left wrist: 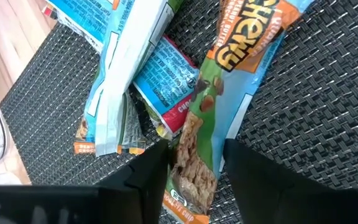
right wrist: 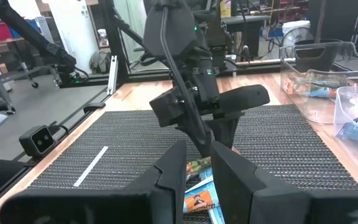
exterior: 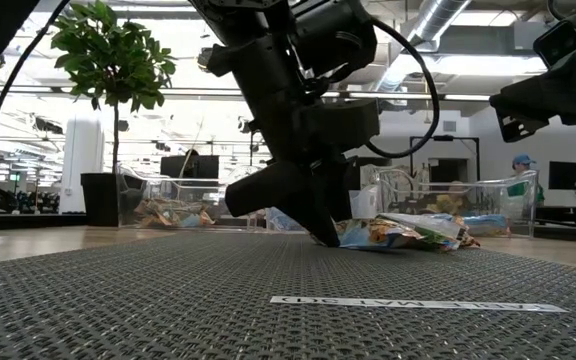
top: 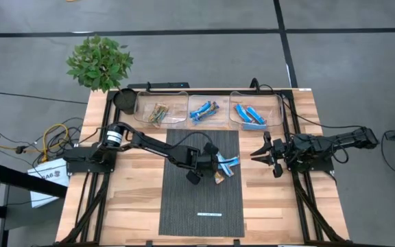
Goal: Pick and place Granola Bars by type
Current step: Put the yellow granola bar into the left transparent bin
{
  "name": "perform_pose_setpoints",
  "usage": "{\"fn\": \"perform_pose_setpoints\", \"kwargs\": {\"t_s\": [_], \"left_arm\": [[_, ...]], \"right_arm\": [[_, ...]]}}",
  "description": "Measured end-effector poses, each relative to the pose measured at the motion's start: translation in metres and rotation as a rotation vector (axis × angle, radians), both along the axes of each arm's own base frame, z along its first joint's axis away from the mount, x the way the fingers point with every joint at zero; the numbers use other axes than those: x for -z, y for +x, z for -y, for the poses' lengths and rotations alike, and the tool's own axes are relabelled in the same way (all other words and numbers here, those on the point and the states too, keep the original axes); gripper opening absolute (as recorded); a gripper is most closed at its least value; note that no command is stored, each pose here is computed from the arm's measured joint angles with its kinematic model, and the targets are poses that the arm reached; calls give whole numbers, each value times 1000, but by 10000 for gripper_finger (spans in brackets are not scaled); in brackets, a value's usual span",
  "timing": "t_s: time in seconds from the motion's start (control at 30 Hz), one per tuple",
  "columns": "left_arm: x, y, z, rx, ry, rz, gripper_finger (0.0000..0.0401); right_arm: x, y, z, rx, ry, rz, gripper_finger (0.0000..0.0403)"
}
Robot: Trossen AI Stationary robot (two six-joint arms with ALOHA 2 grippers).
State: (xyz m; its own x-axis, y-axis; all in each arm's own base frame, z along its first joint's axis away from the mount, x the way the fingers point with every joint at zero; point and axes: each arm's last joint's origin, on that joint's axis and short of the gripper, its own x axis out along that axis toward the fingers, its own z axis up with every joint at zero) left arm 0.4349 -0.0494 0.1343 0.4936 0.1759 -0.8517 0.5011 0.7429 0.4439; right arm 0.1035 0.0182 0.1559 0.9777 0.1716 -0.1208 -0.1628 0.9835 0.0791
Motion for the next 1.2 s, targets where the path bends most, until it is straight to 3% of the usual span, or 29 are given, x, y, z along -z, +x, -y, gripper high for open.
{"fn": "perform_pose_setpoints", "kwargs": {"t_s": [0.37, 0.87, 1.2], "left_arm": [[1, -1, 0, -16, -10, -2, 70], [1, -1, 3, -35, -22, 5, 63], [-5, 5, 12, -28, -57, 104, 63]], "right_arm": [[0, 0, 0, 0, 0, 0, 67], [0, 0, 0, -1, 0, 0, 67], [0, 0, 0, 0, 0, 0, 67]]}}
